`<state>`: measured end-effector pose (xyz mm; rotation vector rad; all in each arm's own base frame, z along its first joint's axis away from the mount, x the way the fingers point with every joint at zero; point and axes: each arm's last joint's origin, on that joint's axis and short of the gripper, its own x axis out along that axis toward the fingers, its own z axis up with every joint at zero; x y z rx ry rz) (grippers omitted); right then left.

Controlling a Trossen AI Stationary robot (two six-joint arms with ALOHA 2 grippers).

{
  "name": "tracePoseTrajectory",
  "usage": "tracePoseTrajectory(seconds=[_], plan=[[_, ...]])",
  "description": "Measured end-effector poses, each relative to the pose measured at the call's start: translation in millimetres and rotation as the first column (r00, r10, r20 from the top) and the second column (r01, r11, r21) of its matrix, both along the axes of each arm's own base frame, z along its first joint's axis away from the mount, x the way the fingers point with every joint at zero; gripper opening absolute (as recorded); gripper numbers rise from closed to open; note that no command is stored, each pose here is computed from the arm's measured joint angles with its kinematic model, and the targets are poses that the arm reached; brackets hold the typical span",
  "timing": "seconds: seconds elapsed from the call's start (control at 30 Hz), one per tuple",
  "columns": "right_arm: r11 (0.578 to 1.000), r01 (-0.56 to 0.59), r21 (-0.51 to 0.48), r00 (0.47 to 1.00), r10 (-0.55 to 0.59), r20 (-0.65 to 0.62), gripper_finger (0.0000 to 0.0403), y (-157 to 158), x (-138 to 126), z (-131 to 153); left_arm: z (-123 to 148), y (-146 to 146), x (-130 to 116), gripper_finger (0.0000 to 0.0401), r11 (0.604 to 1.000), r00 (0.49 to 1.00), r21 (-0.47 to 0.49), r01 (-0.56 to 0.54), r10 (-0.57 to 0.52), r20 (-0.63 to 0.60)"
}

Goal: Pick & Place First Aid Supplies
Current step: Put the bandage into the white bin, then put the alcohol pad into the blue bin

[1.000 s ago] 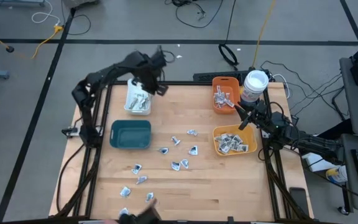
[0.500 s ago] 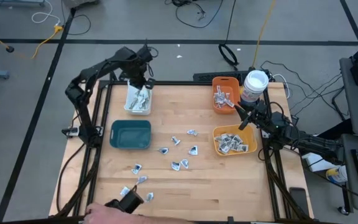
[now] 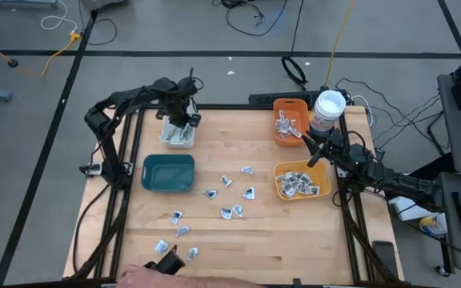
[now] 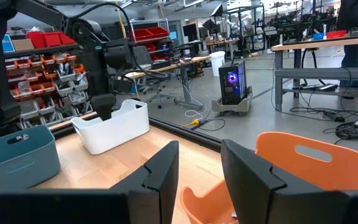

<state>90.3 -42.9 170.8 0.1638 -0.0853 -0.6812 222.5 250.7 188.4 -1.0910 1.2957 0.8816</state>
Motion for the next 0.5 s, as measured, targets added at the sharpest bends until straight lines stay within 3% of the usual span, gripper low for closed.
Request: tracePoseTrajectory(seconds=[0.2, 0.5], plan=[[1.0, 0.0, 0.0, 1.0, 0.0, 0.0, 0.0116, 0.0, 0.0, 0.1, 6.4, 2.0, -0.1, 0.0063, 0.999, 0.999, 0.04, -0.011, 0.01, 0.034], [1.0, 0.0, 0.0, 1.0, 0.0, 0.0, 0.0116, 0.0, 0.0, 0.1, 33.5, -3.1, -7.0, 0.0216, 0.993, 0.993, 0.098, -0.073, 0.063, 0.098]])
